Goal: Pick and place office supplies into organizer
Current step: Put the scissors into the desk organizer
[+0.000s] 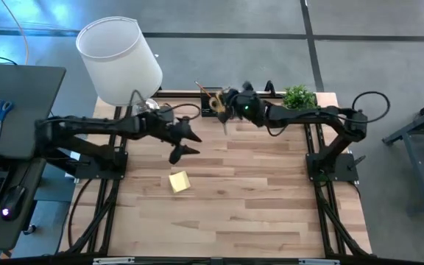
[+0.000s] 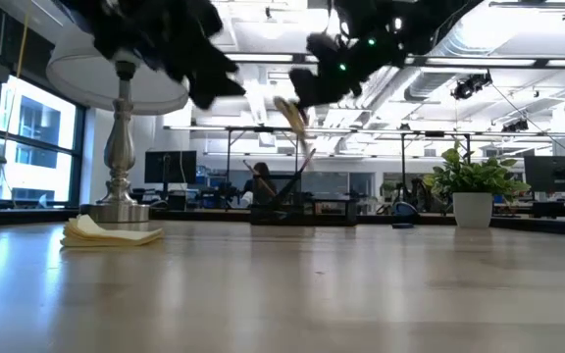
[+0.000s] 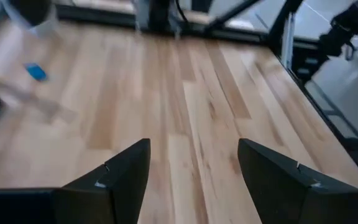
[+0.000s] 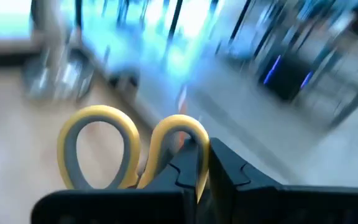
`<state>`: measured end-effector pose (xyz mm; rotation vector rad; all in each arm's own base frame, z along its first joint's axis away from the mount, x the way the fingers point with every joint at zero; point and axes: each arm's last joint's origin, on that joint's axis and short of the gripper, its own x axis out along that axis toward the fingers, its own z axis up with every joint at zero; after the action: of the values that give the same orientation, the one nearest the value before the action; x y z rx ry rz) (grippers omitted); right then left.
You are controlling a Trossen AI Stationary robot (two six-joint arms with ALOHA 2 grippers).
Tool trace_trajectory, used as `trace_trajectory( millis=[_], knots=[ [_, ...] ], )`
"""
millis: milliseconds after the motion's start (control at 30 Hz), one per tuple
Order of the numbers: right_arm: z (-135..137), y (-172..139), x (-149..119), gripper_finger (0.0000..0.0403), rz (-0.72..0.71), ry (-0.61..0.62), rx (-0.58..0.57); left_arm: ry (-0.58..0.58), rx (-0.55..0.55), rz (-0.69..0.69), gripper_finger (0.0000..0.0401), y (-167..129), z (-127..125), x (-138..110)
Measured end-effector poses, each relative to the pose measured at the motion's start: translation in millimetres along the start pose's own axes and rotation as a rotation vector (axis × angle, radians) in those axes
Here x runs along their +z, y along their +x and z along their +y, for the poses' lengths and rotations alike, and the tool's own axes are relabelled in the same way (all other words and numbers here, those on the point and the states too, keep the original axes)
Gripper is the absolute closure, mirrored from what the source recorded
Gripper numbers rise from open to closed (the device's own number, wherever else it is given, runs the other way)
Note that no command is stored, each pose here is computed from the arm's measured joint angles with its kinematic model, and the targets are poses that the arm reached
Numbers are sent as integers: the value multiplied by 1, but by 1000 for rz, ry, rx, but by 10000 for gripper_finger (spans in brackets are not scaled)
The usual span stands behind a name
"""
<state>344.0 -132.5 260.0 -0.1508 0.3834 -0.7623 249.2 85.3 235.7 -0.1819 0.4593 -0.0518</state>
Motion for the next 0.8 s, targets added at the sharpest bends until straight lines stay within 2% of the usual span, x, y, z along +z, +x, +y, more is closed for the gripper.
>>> trace_trajectory(
  millis=[133,367,600,800],
  knots=[
    [-19,15,12,400,-194,38,-101,37,54,-62,169,-24,-10,12],
    [-55,35,13,400,-361,61,-230,51,107,-111,169,-36,-14,10],
    [-67,68,8,398,-443,24,-208,59,114,-203,169,-36,-13,15],
    [-61,98,1,399,-407,-87,-236,54,124,-266,169,-38,-14,21]
  ],
)
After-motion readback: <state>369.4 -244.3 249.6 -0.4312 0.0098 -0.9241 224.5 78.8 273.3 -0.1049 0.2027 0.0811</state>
